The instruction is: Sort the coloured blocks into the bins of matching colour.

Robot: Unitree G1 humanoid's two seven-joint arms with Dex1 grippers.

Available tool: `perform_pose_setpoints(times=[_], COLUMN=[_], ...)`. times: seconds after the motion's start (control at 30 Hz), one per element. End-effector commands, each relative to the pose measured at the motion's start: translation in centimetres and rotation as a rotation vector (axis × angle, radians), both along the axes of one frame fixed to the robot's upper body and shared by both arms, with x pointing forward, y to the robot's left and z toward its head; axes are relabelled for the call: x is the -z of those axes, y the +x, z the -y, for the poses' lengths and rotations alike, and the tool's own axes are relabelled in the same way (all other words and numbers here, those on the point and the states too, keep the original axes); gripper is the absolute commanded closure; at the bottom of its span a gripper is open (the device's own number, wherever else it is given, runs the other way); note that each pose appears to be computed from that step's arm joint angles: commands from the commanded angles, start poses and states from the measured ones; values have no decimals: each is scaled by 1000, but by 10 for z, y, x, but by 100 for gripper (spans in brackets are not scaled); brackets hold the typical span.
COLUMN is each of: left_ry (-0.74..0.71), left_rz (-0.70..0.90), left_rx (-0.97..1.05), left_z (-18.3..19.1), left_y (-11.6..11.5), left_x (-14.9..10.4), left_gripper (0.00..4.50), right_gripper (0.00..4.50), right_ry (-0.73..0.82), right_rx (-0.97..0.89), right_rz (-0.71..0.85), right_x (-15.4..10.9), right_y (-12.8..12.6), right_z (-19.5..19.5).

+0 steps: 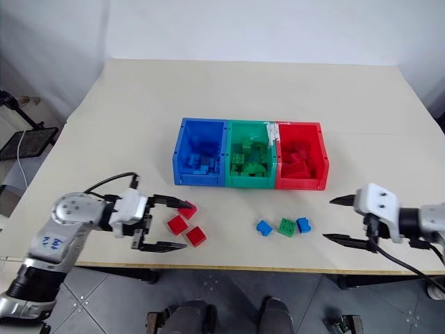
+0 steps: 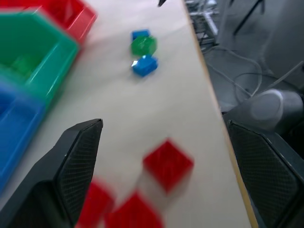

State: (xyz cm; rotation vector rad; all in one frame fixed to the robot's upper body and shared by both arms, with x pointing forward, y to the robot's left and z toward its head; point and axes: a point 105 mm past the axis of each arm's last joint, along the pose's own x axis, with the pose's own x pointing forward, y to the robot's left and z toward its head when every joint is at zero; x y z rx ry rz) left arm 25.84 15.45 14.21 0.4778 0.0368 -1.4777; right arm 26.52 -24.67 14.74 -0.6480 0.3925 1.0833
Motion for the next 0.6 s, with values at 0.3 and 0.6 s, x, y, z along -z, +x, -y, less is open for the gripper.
perform_pose_setpoints(times=[0.3,0.6], left_ry=[-46,-52], left_rz=[55,64], left_rx=[-4,-13], left_z=[4,5], left_y=[-2,0], left_x=[-5,-5], left_gripper=[1,0], right_gripper=[19,128], right_ry=[3,5], right_rx=[-90,-106], right_rz=[-53,-30], right_x=[35,42], right_y=[12,17], right_z=[-18,-21])
